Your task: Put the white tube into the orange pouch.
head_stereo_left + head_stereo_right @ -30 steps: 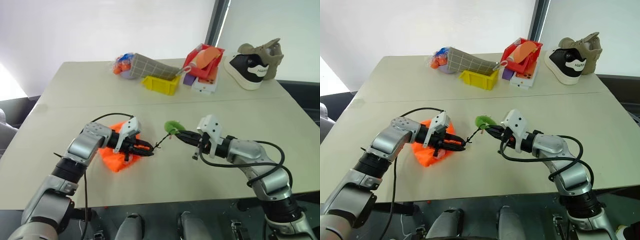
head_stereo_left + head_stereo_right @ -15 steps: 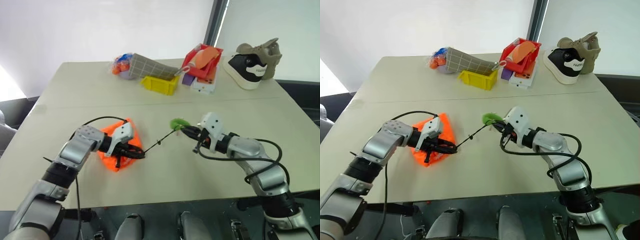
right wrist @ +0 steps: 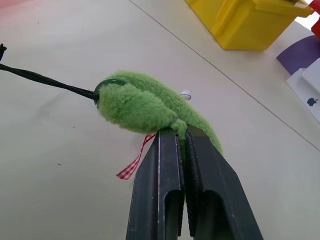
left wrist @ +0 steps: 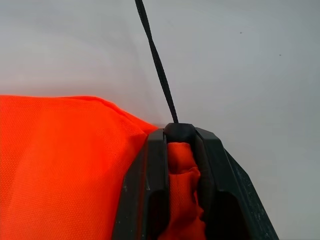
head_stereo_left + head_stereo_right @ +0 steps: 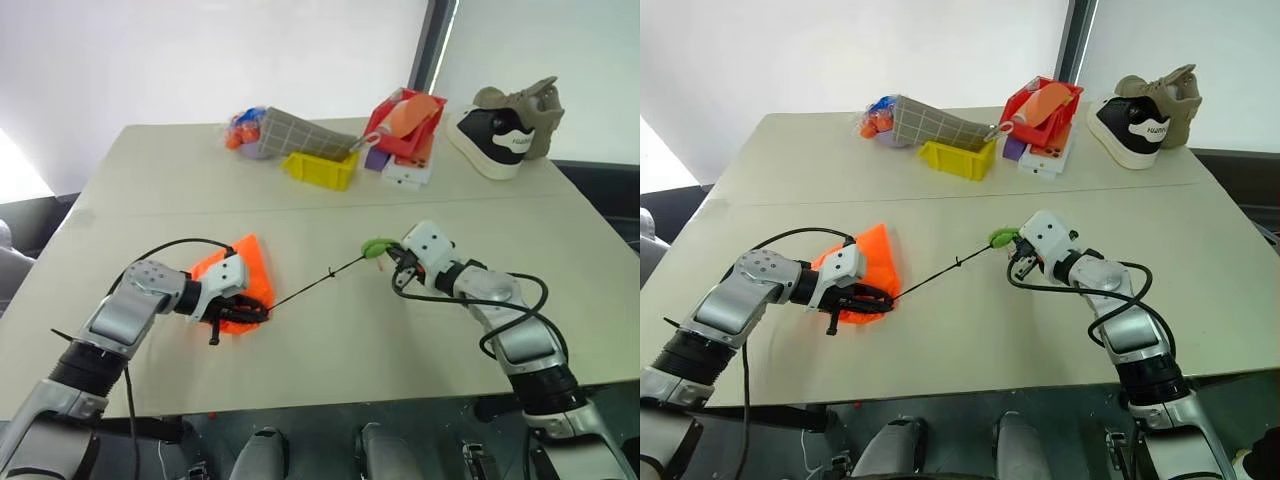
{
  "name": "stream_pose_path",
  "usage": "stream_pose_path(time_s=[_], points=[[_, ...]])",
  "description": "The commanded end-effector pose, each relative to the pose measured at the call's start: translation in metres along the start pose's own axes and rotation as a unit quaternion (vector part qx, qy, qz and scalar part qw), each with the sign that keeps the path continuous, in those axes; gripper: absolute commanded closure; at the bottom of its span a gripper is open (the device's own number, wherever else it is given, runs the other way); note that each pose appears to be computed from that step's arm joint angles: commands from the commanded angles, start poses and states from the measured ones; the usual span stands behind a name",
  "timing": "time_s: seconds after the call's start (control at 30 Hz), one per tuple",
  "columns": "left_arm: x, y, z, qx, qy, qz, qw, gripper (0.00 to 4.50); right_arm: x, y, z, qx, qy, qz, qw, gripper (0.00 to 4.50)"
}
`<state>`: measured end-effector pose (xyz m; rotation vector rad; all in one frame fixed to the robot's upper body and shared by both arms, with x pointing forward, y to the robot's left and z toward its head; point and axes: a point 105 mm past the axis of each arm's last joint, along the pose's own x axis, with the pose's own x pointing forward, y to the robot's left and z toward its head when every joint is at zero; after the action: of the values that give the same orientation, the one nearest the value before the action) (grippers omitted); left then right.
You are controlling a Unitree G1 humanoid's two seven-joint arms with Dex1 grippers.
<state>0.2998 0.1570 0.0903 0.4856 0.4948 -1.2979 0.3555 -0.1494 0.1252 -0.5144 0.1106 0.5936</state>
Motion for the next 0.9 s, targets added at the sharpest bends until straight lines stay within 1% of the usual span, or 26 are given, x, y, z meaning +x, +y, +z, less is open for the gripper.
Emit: stream_pose_path(time_s=[0.03, 0.07, 0.13, 0.2, 0.23, 0.27, 0.33, 0.4, 0.43, 0.5, 0.6, 0.67, 0.73, 0.8, 0.83, 0.87, 0.9], points=[[-0.011, 0.001, 0.003, -0.041, -0.019, 0.004, 0.999, 3.25, -0.005, -0.009, 0.014, 0.008, -0.018, -0.002, 1.000, 3.80], [-0.013, 0.002, 0.010, -0.048, -0.040, 0.007, 0.998, 2.81, -0.006, -0.005, 0.016, 0.014, -0.022, 0.012, 1.000, 3.45], [-0.021, 0.009, 0.021, -0.058, -0.078, 0.030, 0.995, 1.85, -0.008, 0.001, 0.017, 0.012, -0.026, 0.023, 0.999, 2.47], [-0.030, 0.015, 0.028, -0.066, -0.101, 0.053, 0.991, 0.78, -0.010, 0.003, 0.016, 0.008, -0.026, 0.026, 0.999, 1.37], [-0.037, 0.017, 0.030, -0.076, -0.110, 0.065, 0.989, 0.34, -0.012, 0.005, 0.016, 0.006, -0.026, 0.031, 0.999, 0.90], [-0.046, 0.020, 0.029, -0.087, -0.116, 0.086, 0.986, 0.30, -0.015, 0.009, 0.016, 0.006, -0.031, 0.042, 0.999, 0.32], [-0.059, 0.024, 0.028, -0.102, -0.126, 0.117, 0.980, 0.30, -0.018, 0.013, 0.017, 0.007, -0.039, 0.057, 0.998, 0.32], [-0.075, 0.030, 0.032, -0.109, -0.157, 0.164, 0.968, 0.30, -0.022, 0.014, 0.016, 0.018, -0.047, 0.061, 0.997, 0.32], [-0.088, 0.034, 0.033, -0.126, -0.183, 0.194, 0.956, 0.30, -0.025, 0.012, 0.013, 0.021, -0.048, 0.058, 0.997, 0.32], [-0.101, 0.035, 0.034, -0.146, -0.211, 0.224, 0.940, 0.30, -0.028, 0.009, 0.008, 0.024, -0.047, 0.053, 0.997, 0.32], [-0.117, 0.031, 0.018, -0.155, -0.212, 0.280, 0.924, 0.30, -0.033, 0.003, 0.003, 0.043, -0.060, 0.043, 0.996, 0.32], [-0.132, 0.031, -0.008, -0.171, -0.197, 0.351, 0.899, 0.30, -0.040, -0.006, -0.001, 0.076, -0.078, 0.029, 0.994, 0.32], [-0.143, 0.027, -0.029, -0.188, -0.192, 0.407, 0.873, 0.30, -0.047, -0.009, -0.008, 0.114, -0.088, 0.031, 0.989, 0.32], [-0.149, 0.024, -0.041, -0.197, -0.197, 0.439, 0.854, 0.30, -0.050, -0.009, -0.014, 0.135, -0.089, 0.037, 0.986, 0.32], [-0.151, 0.023, -0.051, -0.211, -0.194, 0.456, 0.843, 0.30, -0.053, -0.010, -0.018, 0.144, -0.089, 0.038, 0.985, 0.32], [-0.151, 0.020, -0.059, -0.220, -0.190, 0.468, 0.835, 0.30, -0.054, -0.010, -0.021, 0.149, -0.088, 0.040, 0.984, 0.32], [-0.150, 0.018, -0.064, -0.216, -0.182, 0.476, 0.833, 0.30, -0.055, -0.010, -0.024, 0.154, -0.087, 0.041, 0.983, 0.32]])
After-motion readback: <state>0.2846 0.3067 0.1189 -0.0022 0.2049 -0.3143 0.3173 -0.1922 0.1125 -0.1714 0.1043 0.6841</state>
